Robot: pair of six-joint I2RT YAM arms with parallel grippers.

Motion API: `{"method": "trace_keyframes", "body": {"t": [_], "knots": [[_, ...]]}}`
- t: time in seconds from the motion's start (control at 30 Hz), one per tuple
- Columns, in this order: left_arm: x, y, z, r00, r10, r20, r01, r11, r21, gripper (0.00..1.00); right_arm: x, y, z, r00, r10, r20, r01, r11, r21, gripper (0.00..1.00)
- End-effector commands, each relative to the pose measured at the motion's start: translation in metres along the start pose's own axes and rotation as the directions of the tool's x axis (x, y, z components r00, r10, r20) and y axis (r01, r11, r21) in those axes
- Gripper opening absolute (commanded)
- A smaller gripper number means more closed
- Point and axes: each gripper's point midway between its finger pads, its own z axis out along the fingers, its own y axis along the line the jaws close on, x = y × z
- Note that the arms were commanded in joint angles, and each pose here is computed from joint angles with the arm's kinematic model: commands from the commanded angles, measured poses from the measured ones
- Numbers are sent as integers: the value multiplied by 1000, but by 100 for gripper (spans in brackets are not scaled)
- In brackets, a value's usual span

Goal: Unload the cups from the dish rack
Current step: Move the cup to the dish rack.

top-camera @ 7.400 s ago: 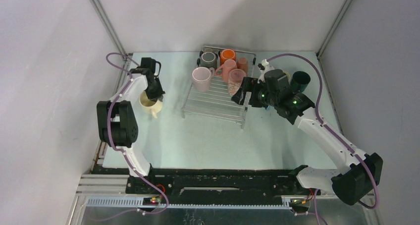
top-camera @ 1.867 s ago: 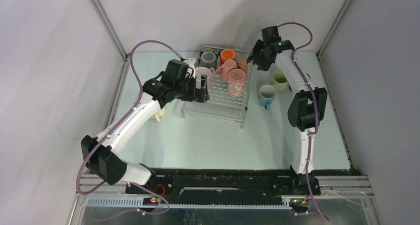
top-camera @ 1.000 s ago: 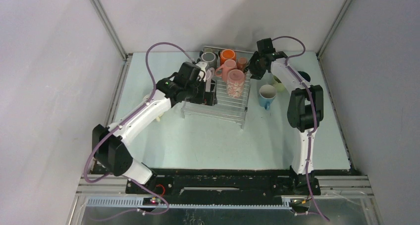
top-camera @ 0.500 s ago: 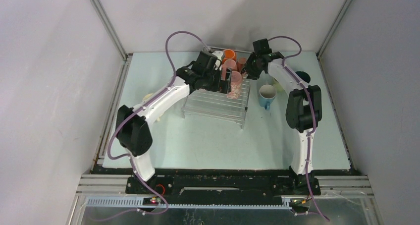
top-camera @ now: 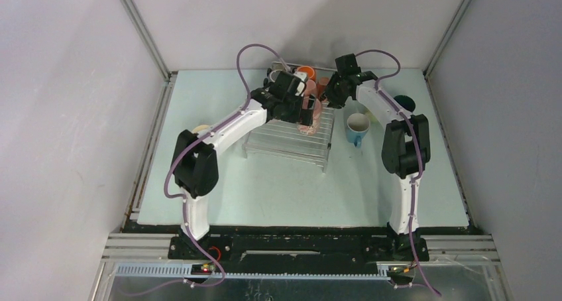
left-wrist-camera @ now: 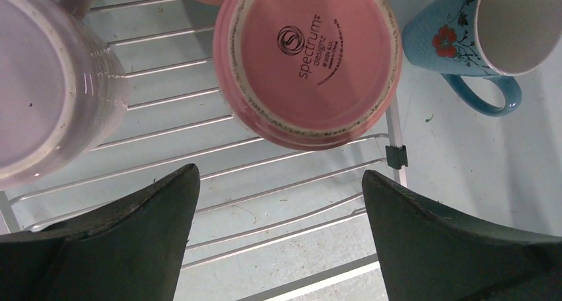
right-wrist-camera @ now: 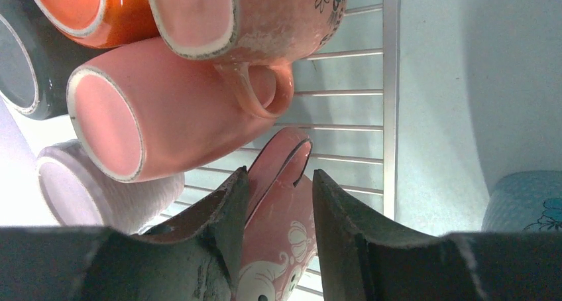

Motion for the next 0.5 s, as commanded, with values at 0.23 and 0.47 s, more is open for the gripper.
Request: {"method": "trace_keyframes", "body": {"t": [0.23,0.47], "knots": [[-24,-20,-12,995,37,95,-41,998,38,100,26,8,-21,999,-43,-33,43,999,-12,47],[-20,-17,-15,995,42,92,-44,999,23,100,37,16,-26,997,-69,-37,68,997,-26,47]]}}
